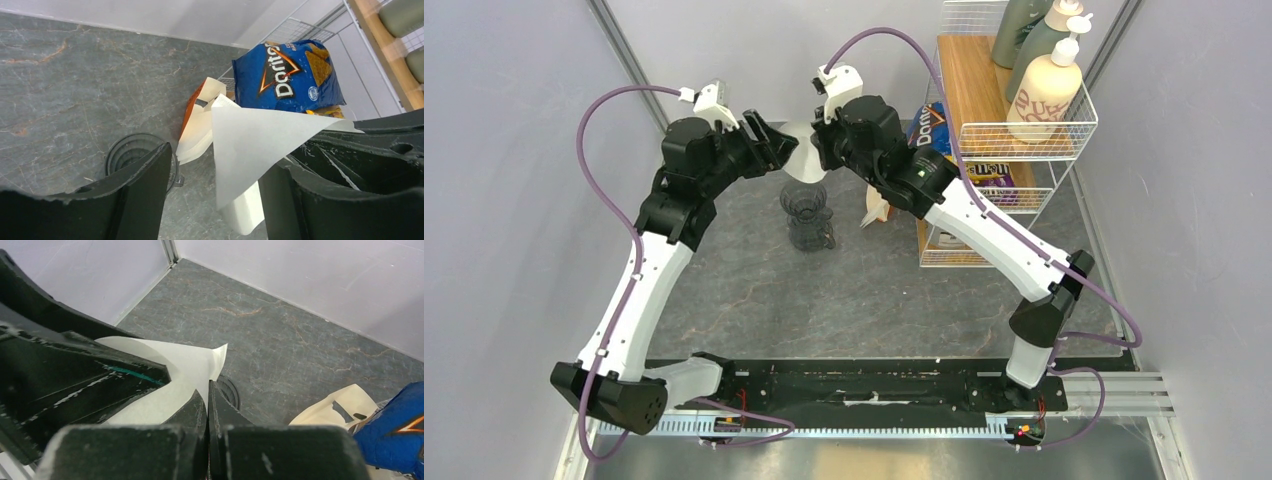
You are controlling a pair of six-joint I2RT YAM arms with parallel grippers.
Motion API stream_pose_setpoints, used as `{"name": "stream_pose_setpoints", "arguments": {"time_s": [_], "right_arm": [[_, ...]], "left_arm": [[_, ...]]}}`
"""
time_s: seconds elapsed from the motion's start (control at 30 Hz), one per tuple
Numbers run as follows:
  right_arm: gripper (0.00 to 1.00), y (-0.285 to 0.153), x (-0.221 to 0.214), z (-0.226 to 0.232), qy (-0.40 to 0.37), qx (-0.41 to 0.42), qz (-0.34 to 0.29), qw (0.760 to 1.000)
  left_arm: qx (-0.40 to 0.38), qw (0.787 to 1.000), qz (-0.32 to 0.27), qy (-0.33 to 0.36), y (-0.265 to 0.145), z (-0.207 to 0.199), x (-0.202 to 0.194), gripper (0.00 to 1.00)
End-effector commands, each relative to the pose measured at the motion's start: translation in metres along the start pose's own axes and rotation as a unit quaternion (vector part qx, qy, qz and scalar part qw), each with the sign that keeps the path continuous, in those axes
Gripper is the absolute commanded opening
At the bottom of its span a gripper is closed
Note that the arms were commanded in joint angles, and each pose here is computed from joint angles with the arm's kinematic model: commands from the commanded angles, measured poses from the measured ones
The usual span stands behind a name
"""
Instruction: Place the coffee filter in the dripper
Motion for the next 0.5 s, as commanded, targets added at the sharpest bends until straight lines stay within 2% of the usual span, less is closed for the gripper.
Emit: {"name": "stream_pose_setpoints", "arguments": {"time_s": [0.0,0.13,0.27,0.47], "right_arm": [[0.00,-0.0002,0.0135,0.0042,-0.010,-0.003,-0.023,1.000],[0.00,0.0000,0.0147,0.0064,-0.013,-0.004,-0.023,1.000],[0.00,0.0018,0.0141,0.0076,-0.015,-0.007,-0.021,1.000],[0.00,0.0036,0.0114,0.0118,-0.020,-0.008,-0.013,1.000]], "left_arm": [[-0.008,0.999,0.006,0.040,0.0019,-0.0034,0.0043,0.67],[-0.011,0.999,0.018,0.044,0.0054,-0.0044,0.0018,0.57],[-0.012,0.999,0.022,0.044,0.0054,-0.0057,0.0001,0.53],[-0.013,0.999,0.018,0.040,0.0047,-0.0080,0.0001,0.19]]}}
Point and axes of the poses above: each gripper's point midway between its finger pads, its own y axis out along the fingers, its own z axis along the line the jaws close on, x = y × z, the point moved 6 cm from there along -y, back along the fingers, and after that the axes turned 4 degrees about -y, right-handed, at the moved point
